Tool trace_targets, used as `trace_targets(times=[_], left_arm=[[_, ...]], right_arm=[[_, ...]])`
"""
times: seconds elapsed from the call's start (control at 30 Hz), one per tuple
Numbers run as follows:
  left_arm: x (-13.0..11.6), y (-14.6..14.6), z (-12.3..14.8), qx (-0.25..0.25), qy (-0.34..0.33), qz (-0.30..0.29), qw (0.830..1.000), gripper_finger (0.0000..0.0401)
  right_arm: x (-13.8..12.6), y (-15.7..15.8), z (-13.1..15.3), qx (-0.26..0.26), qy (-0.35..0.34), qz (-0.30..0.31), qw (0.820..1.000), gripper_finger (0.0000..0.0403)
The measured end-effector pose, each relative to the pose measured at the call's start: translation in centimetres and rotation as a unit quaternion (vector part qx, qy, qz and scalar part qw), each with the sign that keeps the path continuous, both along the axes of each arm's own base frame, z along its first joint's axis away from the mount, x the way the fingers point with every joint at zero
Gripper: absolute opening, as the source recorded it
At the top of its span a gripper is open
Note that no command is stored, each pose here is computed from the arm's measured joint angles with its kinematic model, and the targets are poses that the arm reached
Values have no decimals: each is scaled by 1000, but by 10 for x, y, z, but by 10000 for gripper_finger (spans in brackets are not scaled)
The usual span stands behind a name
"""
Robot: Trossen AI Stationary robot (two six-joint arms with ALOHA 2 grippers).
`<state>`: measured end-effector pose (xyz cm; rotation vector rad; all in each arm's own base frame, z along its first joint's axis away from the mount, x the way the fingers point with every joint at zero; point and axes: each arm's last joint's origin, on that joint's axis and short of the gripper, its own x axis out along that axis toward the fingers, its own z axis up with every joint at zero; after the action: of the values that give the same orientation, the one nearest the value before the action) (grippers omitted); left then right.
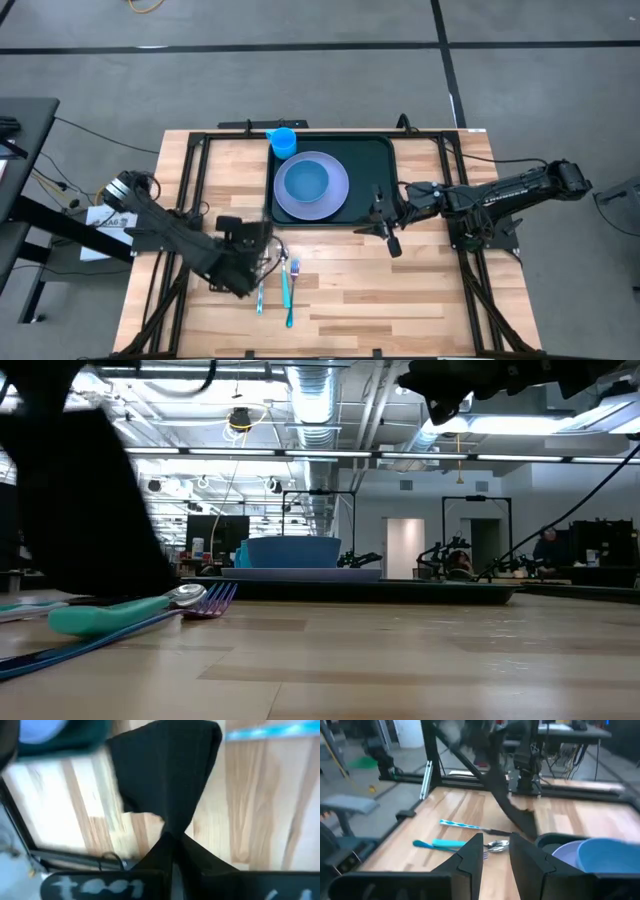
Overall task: Set up tray
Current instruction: Put the black napkin beside of the purple plate on the tray
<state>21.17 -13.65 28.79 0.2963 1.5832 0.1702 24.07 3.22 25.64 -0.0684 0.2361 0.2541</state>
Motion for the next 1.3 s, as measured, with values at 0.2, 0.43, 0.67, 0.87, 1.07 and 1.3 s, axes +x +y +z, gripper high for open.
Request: trace_targets(times=[0.2, 0.43, 0.67, 0.87, 1.07, 1.3], left_arm=[[6, 19, 46, -12, -95, -2, 995, 0], [15, 40, 91, 13, -179, -27, 983, 0], [30, 74, 100, 12, -196, 15, 980, 0], [59, 94, 82, -29, -146, 40, 988, 0], [86, 94, 80, -73, -114, 11, 991, 0], [101, 88, 115, -109, -174, -1, 979, 0]], right_arm=[[0, -2, 0, -75, -17, -9, 997, 87], [2, -9, 4, -92, -30, -104, 990, 87], [3, -10, 6, -89, -43, -107, 989, 87], [4, -10, 13, -85, -79, -110, 987, 96], [15, -10, 8, -96, -91, -125, 983, 125], [50, -4, 1, -104, -65, -117, 986, 178]])
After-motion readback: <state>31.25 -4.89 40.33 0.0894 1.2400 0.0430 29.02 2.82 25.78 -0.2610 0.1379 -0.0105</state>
